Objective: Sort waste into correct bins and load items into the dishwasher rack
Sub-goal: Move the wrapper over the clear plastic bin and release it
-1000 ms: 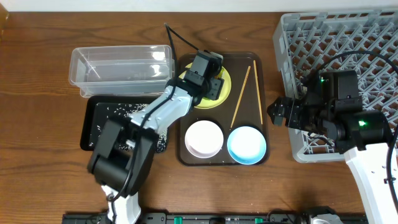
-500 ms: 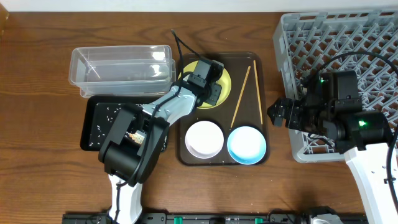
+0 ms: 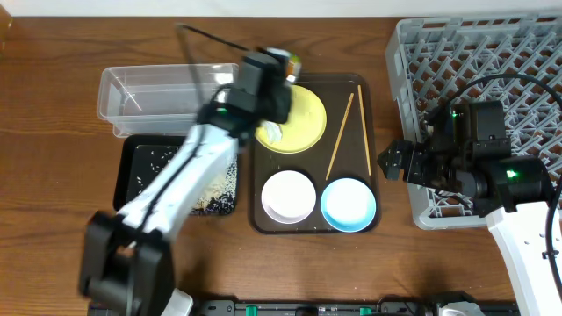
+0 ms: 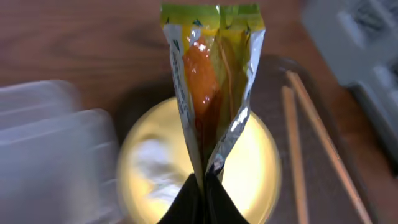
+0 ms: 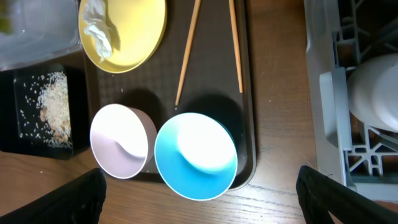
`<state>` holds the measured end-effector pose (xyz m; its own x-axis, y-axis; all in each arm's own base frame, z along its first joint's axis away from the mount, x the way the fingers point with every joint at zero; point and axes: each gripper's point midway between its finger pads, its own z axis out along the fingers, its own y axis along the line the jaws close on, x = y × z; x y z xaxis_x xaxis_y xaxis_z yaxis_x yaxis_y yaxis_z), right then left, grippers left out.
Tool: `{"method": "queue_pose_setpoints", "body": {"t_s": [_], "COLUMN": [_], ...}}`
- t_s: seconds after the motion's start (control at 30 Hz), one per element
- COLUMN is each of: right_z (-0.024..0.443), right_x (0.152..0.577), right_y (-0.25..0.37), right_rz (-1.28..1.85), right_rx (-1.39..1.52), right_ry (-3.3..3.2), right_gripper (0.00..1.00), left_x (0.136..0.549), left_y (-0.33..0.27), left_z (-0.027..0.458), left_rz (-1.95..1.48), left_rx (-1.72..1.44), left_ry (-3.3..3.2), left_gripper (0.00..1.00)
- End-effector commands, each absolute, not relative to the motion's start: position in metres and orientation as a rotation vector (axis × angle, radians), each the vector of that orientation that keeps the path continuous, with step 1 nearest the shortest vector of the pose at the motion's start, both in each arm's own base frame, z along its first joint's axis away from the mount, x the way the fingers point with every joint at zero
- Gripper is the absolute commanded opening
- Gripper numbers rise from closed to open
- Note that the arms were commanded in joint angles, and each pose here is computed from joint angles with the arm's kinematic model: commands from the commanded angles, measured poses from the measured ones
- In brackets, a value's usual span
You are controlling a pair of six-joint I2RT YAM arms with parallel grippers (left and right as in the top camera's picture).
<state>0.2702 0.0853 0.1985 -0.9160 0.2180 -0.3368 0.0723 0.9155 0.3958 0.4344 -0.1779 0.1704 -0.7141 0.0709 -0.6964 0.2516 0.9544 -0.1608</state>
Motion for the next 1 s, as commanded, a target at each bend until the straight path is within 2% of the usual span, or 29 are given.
{"method": "queue_pose_setpoints", "body": {"t_s": [0.0,0.2,0.23,0.3,0.4,0.5,0.73,0.97], "right_z": [0.204,0.205,0.204,0.204,0.204,0.204,0.203,0.203], "right_x": [0.272,0.272,0.271,0.272,0.271,0.27,0.269,0.269], "right_y": [0.088,0.088,0.088,0.088,0.088,0.088,0.087,0.087], "right_rz": [0.537,0.537,0.537,0.537,0.537,0.536,0.534,0.534], "right_rx": [0.202,0.202,0.202,0.203,0.203,0.204,0.205,0.206], "right_ry": [2.684,2.683,2.686,2.685,2.686,2.69,2.697,2.698], "right_gripper": [0.95,0.95,0.95,0.95,0.95,0.95,0.96,0.96], "left_x": [0.446,0.451,0.453,0.458,0.458,0.453,0.433,0.416], "left_y": [-0.117,-0.066,-0.061,-0.058,-0.065,-0.093,-0.159,-0.19], "left_z": [0.163,0.144,0.146,0.151,0.157,0.163,0.16,0.108], "left_rz": [-0.117,-0.048,-0.048,-0.059,-0.079,-0.162,-0.241,-0.212], "left_rx": [0.048,-0.078,-0.098,-0.117,-0.1,-0.025,0.161,0.253], "left_ry": [2.395,2.456,2.443,2.419,2.404,2.398,2.413,2.527], "left_gripper": [0.06,0.07,0.1,0.35,0.56,0.6,0.61,0.61]}}
